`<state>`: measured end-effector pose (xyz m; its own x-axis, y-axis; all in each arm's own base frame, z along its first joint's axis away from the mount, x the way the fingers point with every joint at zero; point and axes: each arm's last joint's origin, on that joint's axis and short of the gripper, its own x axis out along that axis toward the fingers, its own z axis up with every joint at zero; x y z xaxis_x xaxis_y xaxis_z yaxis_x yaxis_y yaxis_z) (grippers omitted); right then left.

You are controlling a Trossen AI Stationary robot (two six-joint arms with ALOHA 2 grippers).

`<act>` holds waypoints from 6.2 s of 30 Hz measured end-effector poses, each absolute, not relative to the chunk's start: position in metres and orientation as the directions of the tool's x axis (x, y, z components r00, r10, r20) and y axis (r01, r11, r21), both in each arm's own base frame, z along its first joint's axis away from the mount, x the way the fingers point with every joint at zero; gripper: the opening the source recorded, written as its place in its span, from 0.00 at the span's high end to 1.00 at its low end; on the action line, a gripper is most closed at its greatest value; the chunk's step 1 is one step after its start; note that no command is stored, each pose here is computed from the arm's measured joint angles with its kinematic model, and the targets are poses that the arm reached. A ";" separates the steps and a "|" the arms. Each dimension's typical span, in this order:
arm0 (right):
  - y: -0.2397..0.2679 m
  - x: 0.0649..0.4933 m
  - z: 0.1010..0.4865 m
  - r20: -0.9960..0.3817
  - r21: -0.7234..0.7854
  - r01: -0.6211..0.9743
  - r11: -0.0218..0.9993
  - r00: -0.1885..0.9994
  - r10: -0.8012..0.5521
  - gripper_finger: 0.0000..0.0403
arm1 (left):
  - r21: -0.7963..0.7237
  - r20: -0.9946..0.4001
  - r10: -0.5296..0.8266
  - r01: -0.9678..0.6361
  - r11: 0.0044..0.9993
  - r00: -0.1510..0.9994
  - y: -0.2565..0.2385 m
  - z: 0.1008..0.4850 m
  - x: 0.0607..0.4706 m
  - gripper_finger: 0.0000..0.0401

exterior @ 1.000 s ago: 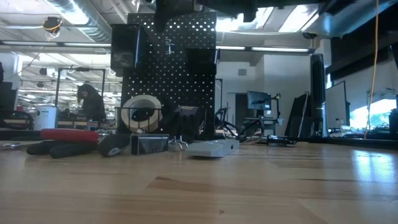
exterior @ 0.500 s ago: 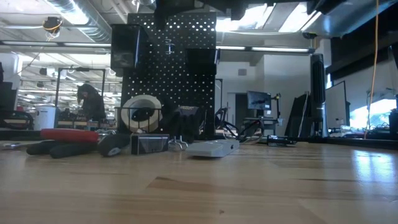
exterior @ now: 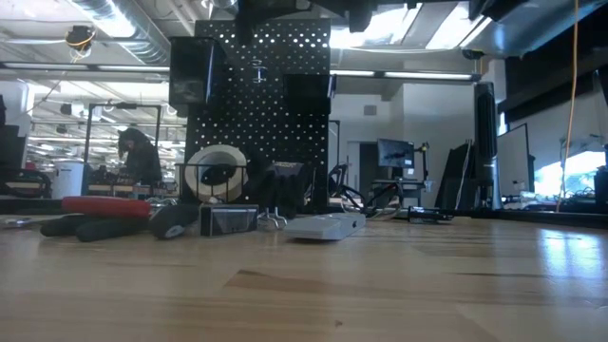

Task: Hang tools onto peg board
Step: Put the extension bar into the right black bin on the pegboard, then put the leveler into the right black bin on the pegboard

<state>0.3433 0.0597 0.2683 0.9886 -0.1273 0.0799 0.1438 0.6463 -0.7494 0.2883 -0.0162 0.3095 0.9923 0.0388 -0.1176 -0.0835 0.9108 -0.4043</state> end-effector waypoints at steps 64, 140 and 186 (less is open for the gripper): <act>-0.142 0.362 0.328 -0.441 -0.174 0.352 0.920 0.807 -0.392 0.69 | -0.291 -0.529 0.326 -0.528 0.798 0.784 -0.036 0.198 0.198 0.35; 0.064 0.472 0.168 -0.884 -0.054 -0.544 0.838 0.415 0.213 0.44 | -0.264 -0.529 0.301 -0.491 0.830 0.793 -0.043 0.198 0.196 0.35; 0.046 0.425 0.280 -0.848 -0.255 -0.400 0.880 0.530 -0.004 0.86 | -0.265 -0.528 0.302 -0.492 0.829 0.794 -0.043 0.198 0.196 0.35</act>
<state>0.4252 0.0458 0.2796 0.5302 -0.0041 -0.8478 -0.4003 0.8803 -0.2546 0.1964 -0.0425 0.1982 0.7937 0.3018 -0.5282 -0.4919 0.8292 -0.2653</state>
